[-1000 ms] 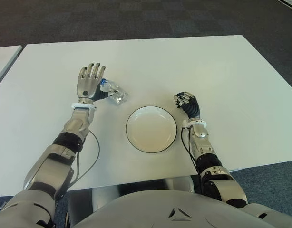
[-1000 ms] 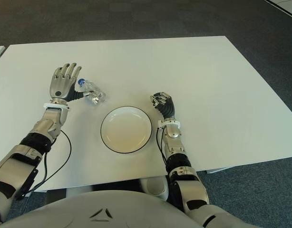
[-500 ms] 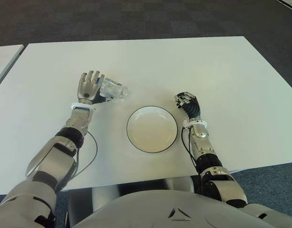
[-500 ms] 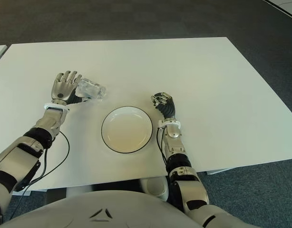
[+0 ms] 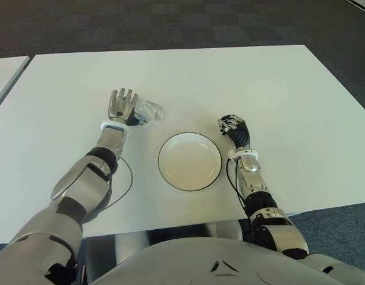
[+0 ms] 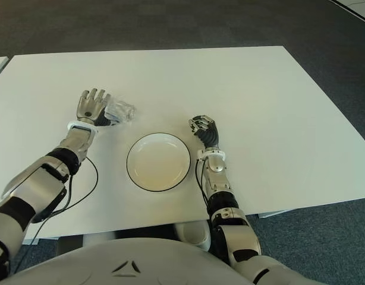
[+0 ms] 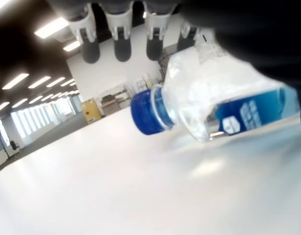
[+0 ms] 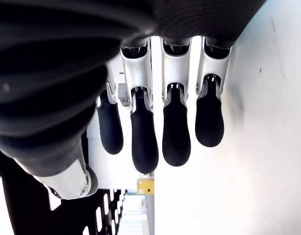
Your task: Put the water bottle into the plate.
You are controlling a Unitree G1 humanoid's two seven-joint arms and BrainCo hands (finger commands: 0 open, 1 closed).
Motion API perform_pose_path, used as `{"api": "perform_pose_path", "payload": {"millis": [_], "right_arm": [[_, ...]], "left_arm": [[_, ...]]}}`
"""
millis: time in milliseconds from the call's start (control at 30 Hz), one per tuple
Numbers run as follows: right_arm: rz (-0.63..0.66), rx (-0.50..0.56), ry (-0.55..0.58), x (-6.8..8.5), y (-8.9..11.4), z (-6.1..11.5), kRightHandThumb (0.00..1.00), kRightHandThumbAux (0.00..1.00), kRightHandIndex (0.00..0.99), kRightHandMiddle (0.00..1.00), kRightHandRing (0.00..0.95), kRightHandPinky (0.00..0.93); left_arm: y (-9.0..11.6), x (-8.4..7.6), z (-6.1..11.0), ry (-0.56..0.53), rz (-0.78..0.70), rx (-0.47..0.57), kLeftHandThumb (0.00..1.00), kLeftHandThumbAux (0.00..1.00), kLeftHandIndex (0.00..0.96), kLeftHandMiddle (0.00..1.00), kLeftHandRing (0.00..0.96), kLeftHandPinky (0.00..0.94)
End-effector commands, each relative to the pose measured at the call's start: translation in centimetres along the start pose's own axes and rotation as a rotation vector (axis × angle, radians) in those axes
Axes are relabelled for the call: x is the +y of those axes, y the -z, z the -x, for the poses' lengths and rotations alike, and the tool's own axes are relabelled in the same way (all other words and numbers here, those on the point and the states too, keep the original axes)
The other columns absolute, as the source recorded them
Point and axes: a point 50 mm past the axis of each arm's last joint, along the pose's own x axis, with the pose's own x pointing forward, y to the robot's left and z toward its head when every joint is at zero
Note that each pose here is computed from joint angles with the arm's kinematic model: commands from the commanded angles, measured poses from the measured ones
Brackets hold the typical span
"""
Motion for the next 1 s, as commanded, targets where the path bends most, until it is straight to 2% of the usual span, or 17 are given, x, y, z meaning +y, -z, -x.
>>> {"api": "perform_pose_path", "payload": {"millis": [33, 267, 467, 1000], "right_arm": [[-0.012, 0.058, 0.012, 0.0, 1.1, 0.4, 0.708, 0.729, 0.434, 0.601, 0.624, 0.636], [-0.016, 0.049, 0.008, 0.2, 0.9, 0.4, 0.708, 0.729, 0.433, 0.601, 0.621, 0.630], [-0.017, 0.049, 0.010, 0.3, 0.9, 0.5, 0.708, 0.729, 0.433, 0.599, 0.618, 0.628], [-0.017, 0.038, 0.026, 0.4, 0.9, 0.7, 0.708, 0.728, 0.434, 0.607, 0.625, 0.639]], "left_arm": [[-1.1, -1.2, 0.2, 0.168, -0.059, -0.054, 0.777, 0.375, 0.000, 0.000, 0.000, 0.000], [-0.9, -0.9, -0.3, 0.312, -0.143, -0.085, 0.773, 0.371, 0.000, 0.000, 0.000, 0.000], [-0.6, -0.6, -0.6, 0.370, -0.189, -0.107, 0.766, 0.347, 0.000, 0.000, 0.000, 0.000], [0.2, -0.3, -0.8, 0.348, -0.327, -0.186, 0.734, 0.319, 0.000, 0.000, 0.000, 0.000]]}}
